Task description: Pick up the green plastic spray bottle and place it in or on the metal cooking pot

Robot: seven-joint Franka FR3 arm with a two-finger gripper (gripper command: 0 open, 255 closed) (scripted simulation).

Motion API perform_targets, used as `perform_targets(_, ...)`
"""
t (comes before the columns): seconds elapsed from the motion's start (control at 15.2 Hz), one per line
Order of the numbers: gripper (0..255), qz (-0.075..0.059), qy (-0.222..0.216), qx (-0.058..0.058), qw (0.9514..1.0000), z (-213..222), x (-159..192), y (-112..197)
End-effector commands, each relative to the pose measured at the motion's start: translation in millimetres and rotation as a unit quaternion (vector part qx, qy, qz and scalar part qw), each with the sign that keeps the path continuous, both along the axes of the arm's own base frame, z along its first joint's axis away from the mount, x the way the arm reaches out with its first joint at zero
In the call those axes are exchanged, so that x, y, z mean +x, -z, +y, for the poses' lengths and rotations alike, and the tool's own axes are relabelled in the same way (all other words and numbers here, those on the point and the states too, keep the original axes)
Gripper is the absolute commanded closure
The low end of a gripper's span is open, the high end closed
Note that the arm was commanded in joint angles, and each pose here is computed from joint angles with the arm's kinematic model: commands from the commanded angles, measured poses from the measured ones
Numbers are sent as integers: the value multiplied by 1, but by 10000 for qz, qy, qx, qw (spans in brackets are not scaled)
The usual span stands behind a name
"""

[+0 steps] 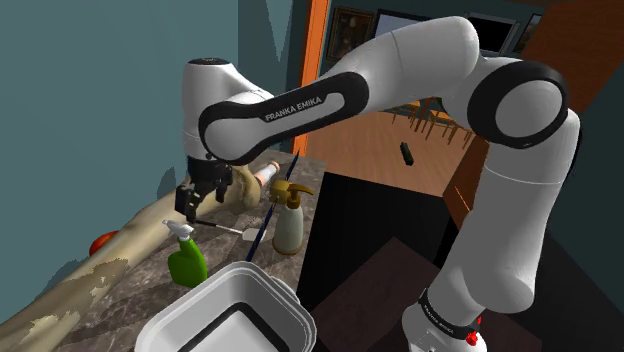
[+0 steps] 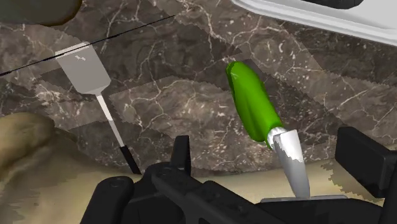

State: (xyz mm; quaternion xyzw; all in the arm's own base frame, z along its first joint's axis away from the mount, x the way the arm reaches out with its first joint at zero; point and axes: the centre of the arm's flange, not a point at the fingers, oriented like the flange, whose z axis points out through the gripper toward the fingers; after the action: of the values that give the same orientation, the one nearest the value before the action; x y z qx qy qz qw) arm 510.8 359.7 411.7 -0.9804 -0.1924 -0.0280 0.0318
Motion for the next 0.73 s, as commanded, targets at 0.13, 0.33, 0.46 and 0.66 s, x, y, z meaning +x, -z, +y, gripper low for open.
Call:
perform_targets(0.13,0,-13,-205,24,9998,42,10,22)
perform_targets(0.33,0,-13,-205,24,9998,44,10,38)
perform_targets(0.46,0,-13,-205,24,9998,45,11,49)
perform_targets(0.66,0,-13,-205,24,9998,46,11,62)
